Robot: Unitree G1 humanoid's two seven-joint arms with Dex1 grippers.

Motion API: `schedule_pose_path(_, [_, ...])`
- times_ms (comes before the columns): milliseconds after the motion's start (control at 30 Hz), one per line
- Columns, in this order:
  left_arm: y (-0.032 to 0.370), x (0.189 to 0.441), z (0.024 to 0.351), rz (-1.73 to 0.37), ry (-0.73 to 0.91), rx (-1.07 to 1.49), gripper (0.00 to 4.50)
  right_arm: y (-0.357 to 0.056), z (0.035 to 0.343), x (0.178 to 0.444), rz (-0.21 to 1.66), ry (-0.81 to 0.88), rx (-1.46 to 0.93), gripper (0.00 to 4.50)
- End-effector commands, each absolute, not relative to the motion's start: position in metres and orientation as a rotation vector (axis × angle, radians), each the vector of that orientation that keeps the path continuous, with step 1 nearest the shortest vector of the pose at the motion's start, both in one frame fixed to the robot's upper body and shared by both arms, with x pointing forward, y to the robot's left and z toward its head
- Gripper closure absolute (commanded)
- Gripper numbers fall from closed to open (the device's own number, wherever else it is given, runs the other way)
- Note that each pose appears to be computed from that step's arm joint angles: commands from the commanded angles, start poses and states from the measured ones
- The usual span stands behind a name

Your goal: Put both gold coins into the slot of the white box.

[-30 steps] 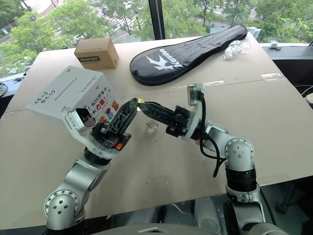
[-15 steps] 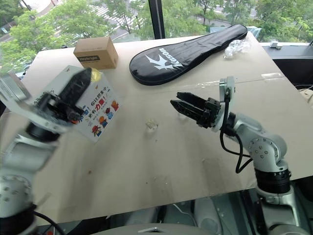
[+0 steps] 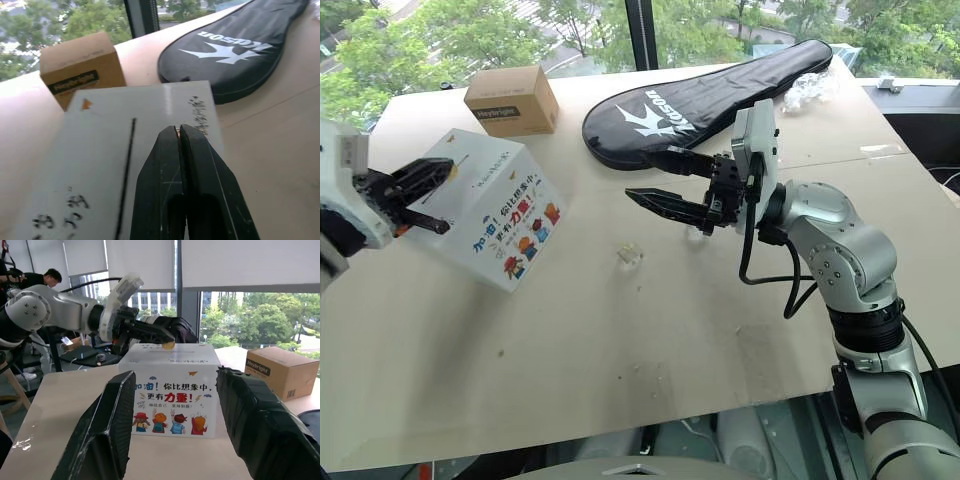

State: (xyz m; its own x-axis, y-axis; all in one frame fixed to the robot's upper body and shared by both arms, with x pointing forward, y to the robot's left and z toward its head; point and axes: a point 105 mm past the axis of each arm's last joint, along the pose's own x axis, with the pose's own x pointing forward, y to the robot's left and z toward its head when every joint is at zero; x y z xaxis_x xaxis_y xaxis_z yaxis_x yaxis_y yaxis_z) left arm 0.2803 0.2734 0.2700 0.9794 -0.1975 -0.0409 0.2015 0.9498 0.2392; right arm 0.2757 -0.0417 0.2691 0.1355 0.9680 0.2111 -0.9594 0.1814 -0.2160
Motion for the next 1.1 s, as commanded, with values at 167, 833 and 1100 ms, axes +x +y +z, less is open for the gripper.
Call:
schedule_pose_path(167, [0.3,0.275,0.269,-0.115,0.042,0.323,4.5,-0.043,0.28,0.272,1.398,-0.383,-0.017,1.77])
schedule_pose_path(833, [0.321,0.284,0.231,-0.139,0.112,0.27,4.24,-0.043,0.287,0.27,1.38,-0.411,0.008,1.74])
schedule_pose_path(1100, [0.325,0.286,0.237,-0.108,0.063,0.276,2.45,-0.043,0.285,0.269,1.383,-0.395,0.011,1.72])
